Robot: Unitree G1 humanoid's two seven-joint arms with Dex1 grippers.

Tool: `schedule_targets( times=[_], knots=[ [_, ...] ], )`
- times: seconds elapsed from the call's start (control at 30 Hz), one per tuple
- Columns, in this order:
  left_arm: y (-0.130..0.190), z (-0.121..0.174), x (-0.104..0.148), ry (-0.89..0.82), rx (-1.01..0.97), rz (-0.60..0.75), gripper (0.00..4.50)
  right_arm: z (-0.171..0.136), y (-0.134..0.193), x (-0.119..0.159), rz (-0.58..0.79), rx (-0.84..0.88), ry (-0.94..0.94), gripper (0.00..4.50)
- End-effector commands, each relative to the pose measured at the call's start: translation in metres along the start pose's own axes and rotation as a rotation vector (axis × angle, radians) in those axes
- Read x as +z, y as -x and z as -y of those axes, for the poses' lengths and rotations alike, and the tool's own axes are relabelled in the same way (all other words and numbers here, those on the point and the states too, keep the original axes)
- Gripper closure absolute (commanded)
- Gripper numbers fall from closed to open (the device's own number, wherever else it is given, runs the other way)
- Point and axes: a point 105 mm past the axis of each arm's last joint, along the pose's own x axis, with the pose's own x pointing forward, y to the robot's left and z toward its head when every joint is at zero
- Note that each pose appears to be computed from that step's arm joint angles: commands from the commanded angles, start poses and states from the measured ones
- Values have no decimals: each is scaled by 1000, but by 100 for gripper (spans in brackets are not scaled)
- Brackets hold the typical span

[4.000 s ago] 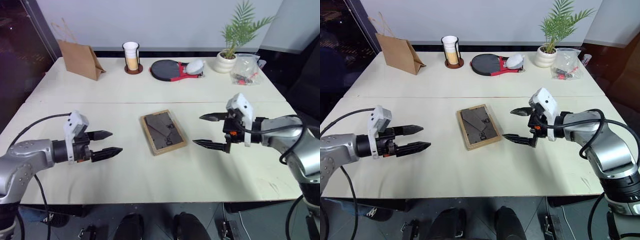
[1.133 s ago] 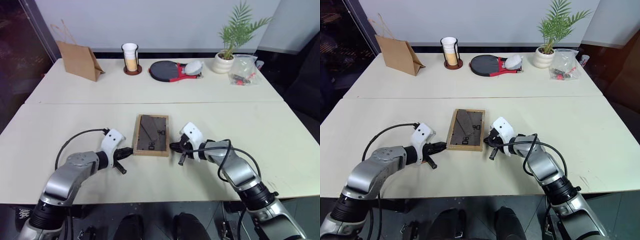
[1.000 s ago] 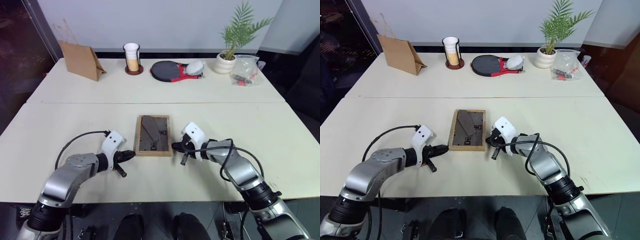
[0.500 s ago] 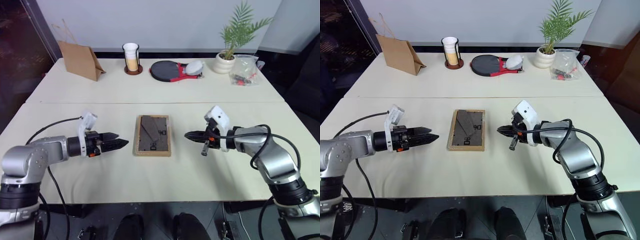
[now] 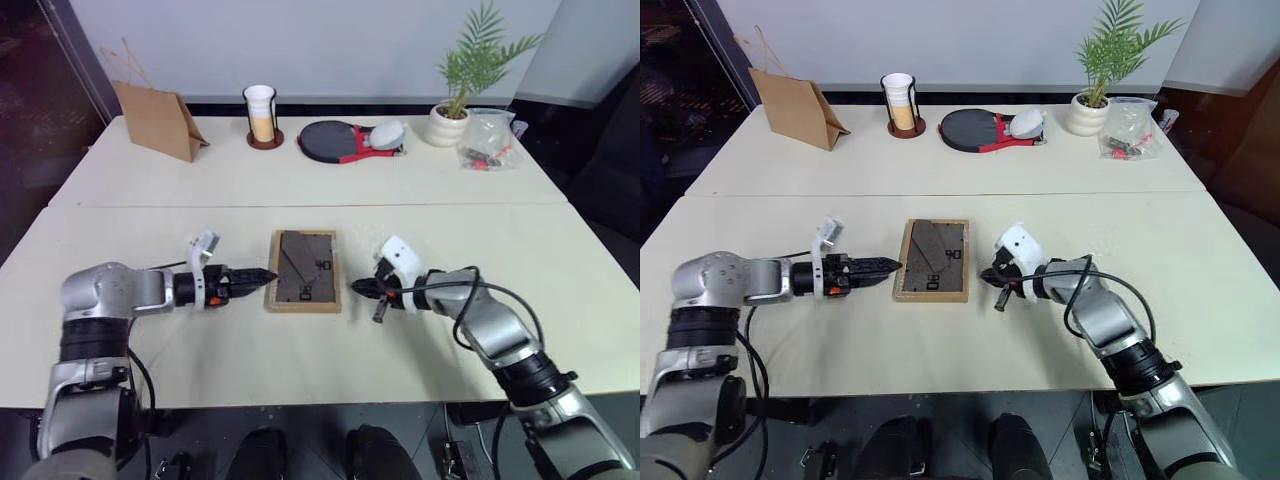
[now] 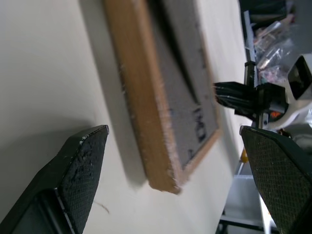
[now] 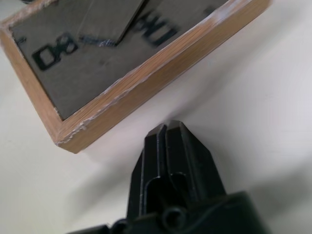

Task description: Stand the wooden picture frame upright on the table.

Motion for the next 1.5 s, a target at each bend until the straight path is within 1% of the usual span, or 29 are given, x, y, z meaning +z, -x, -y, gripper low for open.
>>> schedule_targets(
  times=[0.03, 0.27, 0.5, 0.53, 0.6, 0.63, 0.7, 0.77, 0.8, 0.87, 0.93, 1.03, 1.13, 1.2, 1.3, 1.4, 1.43, 1.5],
  knots=[
    [-6, 0, -2, 9, -2, -14, 5, -3, -5, 17, 51, 8, 53, 450],
    [-19, -5, -18, 36, -24, -45, 5, -23, -18, 35, 106, 95, 83, 450],
    [-27, 0, -24, 57, -91, -37, 5, -27, -21, 43, 122, 110, 96, 450],
    [-29, 0, -24, 59, -97, -35, 28, -26, -21, 43, 120, 105, 97, 450],
    [-30, 3, -23, 63, -120, -25, 92, -24, -20, 43, 115, 97, 101, 450],
    [-30, 4, -23, 67, -129, -19, 136, -23, -20, 42, 114, 94, 102, 450],
    [-28, 6, -20, 78, -154, -3, 241, -20, -17, 41, 110, 88, 104, 450],
    [-25, 11, -16, 91, -184, 24, 332, -16, -12, 41, 106, 73, 105, 450],
    [-23, 13, -14, 94, -200, 42, 339, -13, -8, 40, 103, 61, 108, 450],
    [-19, 20, -9, 99, -239, 77, 339, -6, -1, 39, 97, 36, 114, 450],
    [-13, 28, -6, 91, -280, 116, 339, 5, 13, 37, 84, 4, 128, 450],
    [-7, 38, -3, 78, -317, 173, 339, 31, 41, 41, 70, -90, 181, 450],
    [-6, 44, -8, 56, -325, 197, 339, 57, 67, 70, 152, -165, 135, 450],
    [-7, 48, -13, 35, -328, 199, 339, 61, 75, 96, 235, -144, 110, 450],
    [-11, 54, -16, 5, -335, 201, 339, 55, 74, 129, 347, -59, 54, 365],
    [-14, 57, -18, -16, -337, 199, 339, 43, 64, 151, 415, 60, 9, 217],
    [-15, 58, -18, -24, -336, 201, 339, 39, 61, 156, 438, 104, -19, 161],
    [-16, 59, -19, -39, -338, 202, 339, 40, 52, 160, 454, 140, -48, 55]
  ],
)
